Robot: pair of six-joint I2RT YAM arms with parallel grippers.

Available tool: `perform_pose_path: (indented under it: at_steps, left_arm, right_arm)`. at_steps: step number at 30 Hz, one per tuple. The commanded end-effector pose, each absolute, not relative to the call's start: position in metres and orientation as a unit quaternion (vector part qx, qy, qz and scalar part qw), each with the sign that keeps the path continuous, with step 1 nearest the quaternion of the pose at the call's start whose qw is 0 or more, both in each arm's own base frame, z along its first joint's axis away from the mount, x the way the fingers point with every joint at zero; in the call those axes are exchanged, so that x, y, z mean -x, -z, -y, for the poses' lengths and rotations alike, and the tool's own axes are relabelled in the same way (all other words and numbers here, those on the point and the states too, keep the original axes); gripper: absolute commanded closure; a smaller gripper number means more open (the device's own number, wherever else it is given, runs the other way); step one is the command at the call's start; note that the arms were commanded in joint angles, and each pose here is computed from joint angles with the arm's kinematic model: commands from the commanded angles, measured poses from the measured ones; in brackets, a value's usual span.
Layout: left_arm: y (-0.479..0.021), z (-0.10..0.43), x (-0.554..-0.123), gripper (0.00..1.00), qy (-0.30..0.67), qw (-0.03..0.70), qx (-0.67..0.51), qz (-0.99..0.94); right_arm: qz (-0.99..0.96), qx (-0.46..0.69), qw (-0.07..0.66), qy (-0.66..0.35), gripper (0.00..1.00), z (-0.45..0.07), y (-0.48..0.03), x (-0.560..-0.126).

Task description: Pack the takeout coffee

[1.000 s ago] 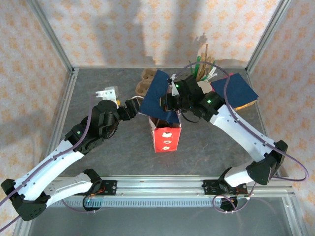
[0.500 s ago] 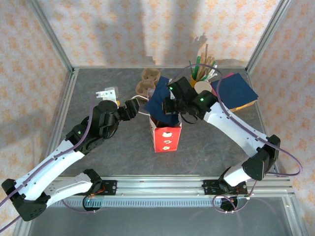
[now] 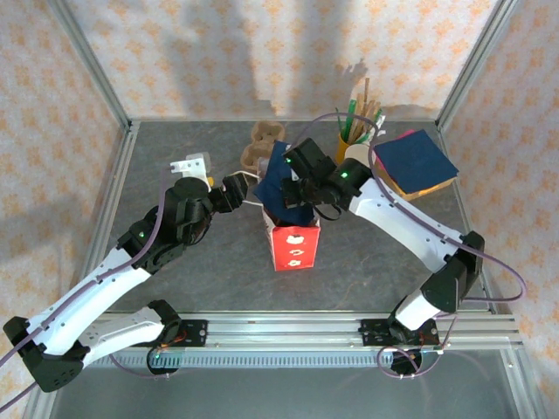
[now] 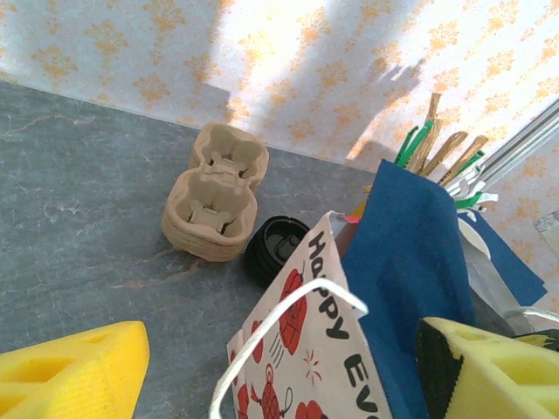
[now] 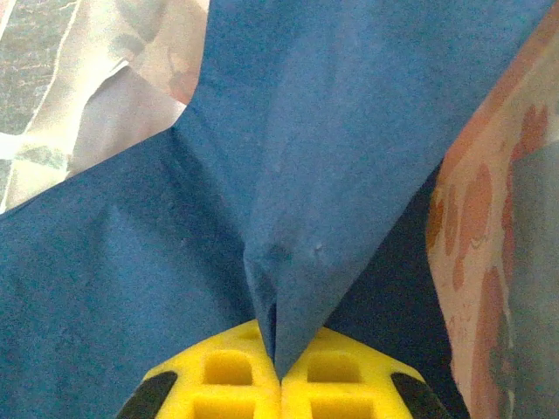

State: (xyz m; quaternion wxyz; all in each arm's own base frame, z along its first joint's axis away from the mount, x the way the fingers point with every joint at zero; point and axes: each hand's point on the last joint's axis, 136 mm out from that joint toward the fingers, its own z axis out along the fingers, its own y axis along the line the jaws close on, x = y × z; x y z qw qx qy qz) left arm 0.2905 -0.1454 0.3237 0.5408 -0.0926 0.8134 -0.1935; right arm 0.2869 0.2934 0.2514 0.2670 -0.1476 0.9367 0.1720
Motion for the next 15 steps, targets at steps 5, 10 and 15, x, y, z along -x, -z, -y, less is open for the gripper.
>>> perform_pose_path:
  at_steps: [5, 10, 15]
  left_arm:
    - [-0.327, 0.143, -0.294, 0.19, 0.197, 0.551, 0.101, -0.805]
    - [-0.324, 0.142, -0.293, 0.19, 0.194, 0.550, 0.103, -0.806]
    - [-0.320, 0.143, -0.293, 0.19, 0.199, 0.548, 0.106, -0.805]
  right_arm:
    - [-0.946, 0.157, 0.254, -0.124, 1.00, -0.286, -0.238, -0.288]
    - [-0.955, 0.158, 0.228, -0.103, 1.00, -0.284, -0.224, -0.286]
    - [-0.959, 0.160, 0.208, -0.108, 1.00, -0.288, -0.219, -0.282]
